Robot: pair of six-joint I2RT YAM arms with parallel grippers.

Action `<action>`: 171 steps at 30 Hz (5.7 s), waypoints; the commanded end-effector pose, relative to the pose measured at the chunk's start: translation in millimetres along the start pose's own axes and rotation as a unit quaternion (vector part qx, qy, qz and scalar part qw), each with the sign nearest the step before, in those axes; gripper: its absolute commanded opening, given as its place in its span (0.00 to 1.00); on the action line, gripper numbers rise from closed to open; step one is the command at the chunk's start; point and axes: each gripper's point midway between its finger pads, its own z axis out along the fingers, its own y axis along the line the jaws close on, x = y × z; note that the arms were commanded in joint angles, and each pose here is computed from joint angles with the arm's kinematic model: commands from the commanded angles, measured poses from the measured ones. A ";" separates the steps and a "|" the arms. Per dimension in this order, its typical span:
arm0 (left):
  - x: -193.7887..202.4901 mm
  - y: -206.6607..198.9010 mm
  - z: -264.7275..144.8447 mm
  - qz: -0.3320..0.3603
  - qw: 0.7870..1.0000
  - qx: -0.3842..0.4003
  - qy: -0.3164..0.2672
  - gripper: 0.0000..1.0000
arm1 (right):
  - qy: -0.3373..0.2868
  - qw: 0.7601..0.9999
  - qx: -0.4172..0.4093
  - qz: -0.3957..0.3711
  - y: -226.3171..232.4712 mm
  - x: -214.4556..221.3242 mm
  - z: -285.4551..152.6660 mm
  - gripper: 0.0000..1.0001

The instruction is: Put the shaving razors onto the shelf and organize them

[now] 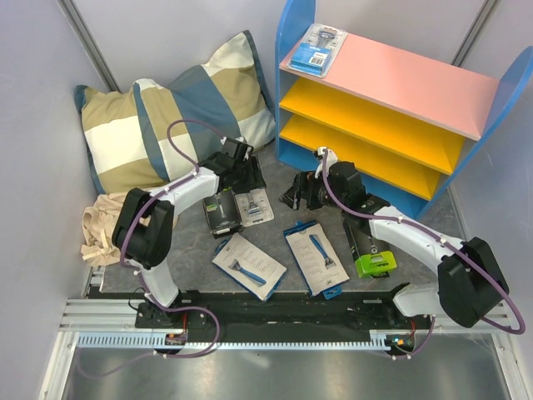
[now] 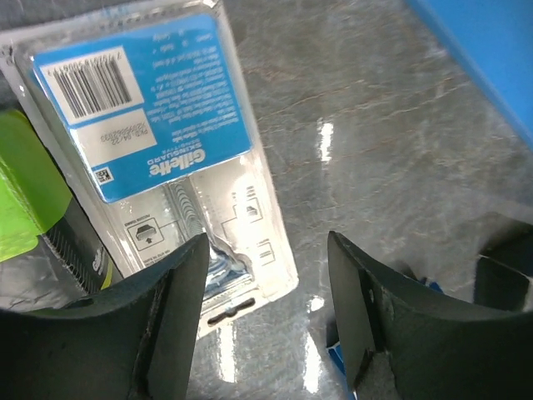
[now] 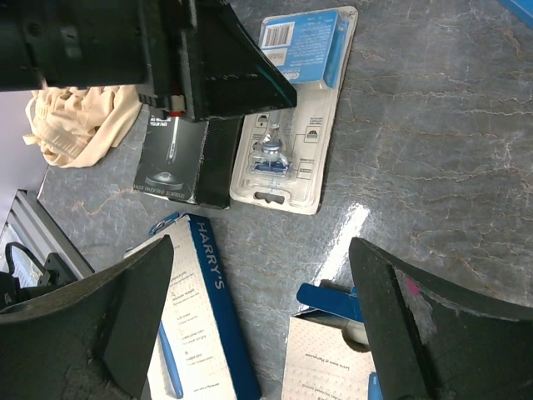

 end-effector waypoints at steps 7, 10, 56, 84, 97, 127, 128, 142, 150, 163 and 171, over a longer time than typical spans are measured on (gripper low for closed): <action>-5.9 14.4 21.4 -0.014 0.998 -0.052 -0.016 0.63 | -0.025 1.000 -0.009 -0.008 4.6 -9.0 -1.8 0.95; -0.4 21.0 30.3 -0.011 0.998 -0.066 -0.006 0.61 | -0.025 1.000 -0.012 -0.006 5.2 -8.6 -1.3 0.95; -54.4 -25.7 -91.7 0.007 0.992 0.011 -0.125 0.02 | -0.032 0.992 -0.120 0.025 57.8 -13.8 1.5 0.88; -48.3 -60.8 -138.2 0.015 0.986 0.083 -0.143 0.02 | -0.036 0.978 -0.191 0.074 93.6 -12.5 33.7 0.51; -55.0 -58.6 -148.4 0.028 0.983 0.079 -0.164 0.29 | -0.044 0.978 -0.193 0.071 94.3 -13.0 25.2 0.08; -102.6 7.1 -263.6 0.055 0.944 -0.065 -0.318 1.00 | -0.075 0.977 -0.200 -0.001 142.4 -83.1 -26.1 0.05; -100.0 9.5 -259.5 0.054 0.946 -0.069 -0.313 1.00 | -0.079 0.976 -0.202 -0.006 146.1 -89.4 -30.9 0.05; -81.8 26.1 -216.4 0.064 0.957 -0.103 -0.263 1.00 | -0.191 0.969 -0.134 -0.076 176.0 -209.7 -90.1 0.06; -70.2 25.0 -190.6 0.069 0.967 -0.098 -0.227 1.00 | -0.270 0.957 -0.078 -0.065 144.8 -292.5 -118.4 0.08; -41.0 39.8 -148.2 0.070 0.976 -0.106 -0.179 1.00 | -0.318 0.948 -0.010 -0.011 68.2 -351.3 -142.8 0.08; -28.4 44.1 -130.8 0.069 0.980 -0.106 -0.155 1.00 | -0.324 0.946 -0.002 0.024 26.3 -363.3 -153.7 0.08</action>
